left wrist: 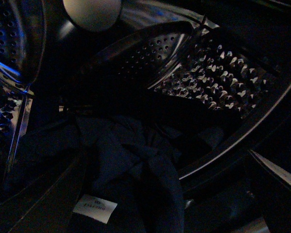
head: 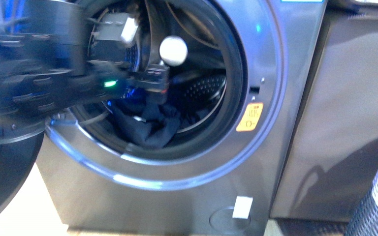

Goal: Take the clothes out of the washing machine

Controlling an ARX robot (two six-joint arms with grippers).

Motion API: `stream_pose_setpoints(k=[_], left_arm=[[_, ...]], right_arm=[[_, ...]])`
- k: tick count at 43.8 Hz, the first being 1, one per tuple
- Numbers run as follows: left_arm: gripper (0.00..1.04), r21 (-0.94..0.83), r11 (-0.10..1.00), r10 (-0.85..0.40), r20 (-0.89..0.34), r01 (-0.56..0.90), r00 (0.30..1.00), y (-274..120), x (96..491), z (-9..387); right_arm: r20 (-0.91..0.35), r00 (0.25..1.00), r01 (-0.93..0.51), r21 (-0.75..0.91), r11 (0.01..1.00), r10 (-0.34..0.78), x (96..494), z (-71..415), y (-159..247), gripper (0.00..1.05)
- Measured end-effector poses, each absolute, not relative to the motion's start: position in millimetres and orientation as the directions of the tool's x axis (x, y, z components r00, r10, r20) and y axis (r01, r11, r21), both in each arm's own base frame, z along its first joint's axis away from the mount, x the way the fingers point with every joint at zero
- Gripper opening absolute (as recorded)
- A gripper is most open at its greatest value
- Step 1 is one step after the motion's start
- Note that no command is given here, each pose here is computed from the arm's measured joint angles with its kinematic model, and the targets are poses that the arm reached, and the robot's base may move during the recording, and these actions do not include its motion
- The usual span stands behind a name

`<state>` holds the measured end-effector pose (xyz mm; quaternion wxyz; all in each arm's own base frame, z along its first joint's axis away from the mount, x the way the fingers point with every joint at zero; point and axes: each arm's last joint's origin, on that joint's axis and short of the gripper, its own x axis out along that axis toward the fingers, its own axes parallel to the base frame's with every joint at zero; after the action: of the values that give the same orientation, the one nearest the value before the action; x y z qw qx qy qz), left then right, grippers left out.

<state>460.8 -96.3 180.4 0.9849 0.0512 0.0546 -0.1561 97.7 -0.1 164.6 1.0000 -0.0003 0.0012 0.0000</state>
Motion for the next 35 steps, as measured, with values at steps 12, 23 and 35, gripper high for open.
stream_pose_setpoints(k=[12, 23, 35], left_arm=[[0.98, 0.111, 0.963, -0.223, -0.188, 0.247, 0.956, -109.5, 507.7, 170.8], [0.98, 0.135, 0.974, -0.126, -0.342, 0.181, 0.931, -103.3, 541.8, 152.9], [0.98, 0.138, 0.971, -0.12, -0.426, 0.195, 0.897, -101.5, 551.5, 132.4]], right_arm=[[-0.002, 1.0, 0.0, -0.001, 1.0, 0.0, 97.7, 164.6, -0.1, 0.97], [-0.002, 1.0, 0.0, -0.001, 1.0, 0.0, 97.6, 164.7, -0.1, 0.97], [-0.002, 1.0, 0.0, 0.0, 1.0, 0.0, 97.6, 164.7, -0.1, 0.97]])
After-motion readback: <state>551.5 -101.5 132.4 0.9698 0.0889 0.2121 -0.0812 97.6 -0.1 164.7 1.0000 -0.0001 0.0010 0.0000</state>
